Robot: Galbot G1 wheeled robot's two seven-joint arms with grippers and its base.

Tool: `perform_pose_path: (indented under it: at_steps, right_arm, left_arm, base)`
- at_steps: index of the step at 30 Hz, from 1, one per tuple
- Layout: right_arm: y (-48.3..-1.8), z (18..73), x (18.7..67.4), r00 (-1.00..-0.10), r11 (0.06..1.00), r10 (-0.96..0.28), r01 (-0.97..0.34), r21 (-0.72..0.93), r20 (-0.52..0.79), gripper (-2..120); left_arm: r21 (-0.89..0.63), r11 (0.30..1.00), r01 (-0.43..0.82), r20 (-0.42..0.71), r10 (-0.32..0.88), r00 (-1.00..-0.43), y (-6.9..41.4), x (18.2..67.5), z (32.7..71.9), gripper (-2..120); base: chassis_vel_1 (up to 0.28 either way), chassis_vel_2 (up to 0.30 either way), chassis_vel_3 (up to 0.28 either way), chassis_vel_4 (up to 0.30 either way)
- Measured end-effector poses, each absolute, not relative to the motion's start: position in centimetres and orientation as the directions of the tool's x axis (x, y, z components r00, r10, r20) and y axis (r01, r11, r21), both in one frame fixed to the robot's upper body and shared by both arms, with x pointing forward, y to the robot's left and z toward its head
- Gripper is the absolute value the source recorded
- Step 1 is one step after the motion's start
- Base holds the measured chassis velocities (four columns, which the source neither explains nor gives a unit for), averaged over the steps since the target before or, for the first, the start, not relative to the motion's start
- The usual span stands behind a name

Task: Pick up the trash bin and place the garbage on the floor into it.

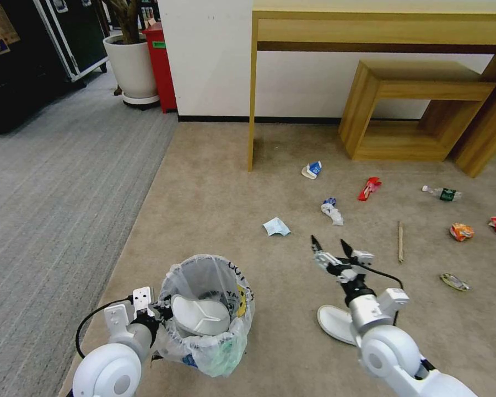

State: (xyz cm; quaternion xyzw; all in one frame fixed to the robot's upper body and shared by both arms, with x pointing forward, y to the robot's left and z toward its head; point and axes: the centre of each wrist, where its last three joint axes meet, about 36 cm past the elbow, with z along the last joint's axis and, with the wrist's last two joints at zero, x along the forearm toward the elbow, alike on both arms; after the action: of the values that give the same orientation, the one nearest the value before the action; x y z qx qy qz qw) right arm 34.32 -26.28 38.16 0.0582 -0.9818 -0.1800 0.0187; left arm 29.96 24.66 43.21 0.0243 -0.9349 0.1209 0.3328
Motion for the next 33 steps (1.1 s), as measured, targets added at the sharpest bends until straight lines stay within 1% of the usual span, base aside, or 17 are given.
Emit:
perform_pose_path:
  at_steps: [11, 19, 23, 25, 27, 28, 31, 32, 33]
  right_arm:
    - [-26.8, 38.0, 32.9, -0.997, 0.944, -0.069, -0.058, 0.325, 0.025, 100]
    - [-26.8, 38.5, 31.4, -0.998, 0.94, 0.001, 0.022, 0.341, 0.06, 100]
    - [-26.0, 37.5, 30.2, -0.986, 0.916, 0.093, 0.139, 0.377, 0.138, 100]
    - [-25.9, 37.5, 30.1, -0.985, 0.914, 0.097, 0.144, 0.379, 0.142, 100]
    - [-25.1, 36.7, 29.8, -0.966, 0.874, 0.164, 0.237, 0.425, 0.2, 100]
    - [-25.1, 36.7, 29.8, -0.966, 0.874, 0.164, 0.237, 0.425, 0.2, 100]
    - [-24.0, 35.7, 29.8, -0.922, 0.781, 0.263, 0.376, 0.499, 0.283, 100]
    - [-24.0, 35.7, 29.8, -0.922, 0.781, 0.263, 0.376, 0.499, 0.283, 100]
    - [-23.9, 35.4, 29.7, -0.906, 0.75, 0.287, 0.414, 0.515, 0.311, 100]
  left_arm:
    - [-0.201, 0.973, -0.109, 0.631, 0.044, -0.774, 24.2, 29.2, 42.9, 0]
    - [-0.198, 0.975, -0.101, 0.622, 0.045, -0.781, 24.3, 29.1, 43.1, 0]
    - [-0.198, 0.975, -0.1, 0.617, 0.045, -0.786, 24.3, 28.8, 43.1, 0]
    - [-0.198, 0.975, -0.1, 0.617, 0.045, -0.786, 24.3, 28.7, 43.1, 0]
    - [-0.199, 0.975, -0.099, 0.617, 0.046, -0.786, 24.3, 28.5, 43.0, 0]
    - [-0.199, 0.975, -0.099, 0.617, 0.046, -0.786, 24.3, 28.5, 43.0, 0]
    - [-0.199, 0.975, -0.102, 0.615, 0.043, -0.788, 24.4, 28.3, 43.0, 0]
    - [-0.199, 0.975, -0.102, 0.615, 0.043, -0.788, 24.4, 28.3, 43.0, 0]
    - [-0.199, 0.975, -0.103, 0.613, 0.042, -0.789, 24.4, 28.3, 43.0, 0]
  base:
    - [0.0, 0.0, 0.0, 0.0]
    - [0.0, 0.0, 0.0, 0.0]
    - [0.0, 0.0, 0.0, 0.0]
    - [0.0, 0.0, 0.0, 0.0]
    - [0.0, 0.0, 0.0, 0.0]
    - [0.0, 0.0, 0.0, 0.0]
    - [0.0, 0.0, 0.0, 0.0]
    - [0.0, 0.0, 0.0, 0.0]
    - [0.0, 0.0, 0.0, 0.0]
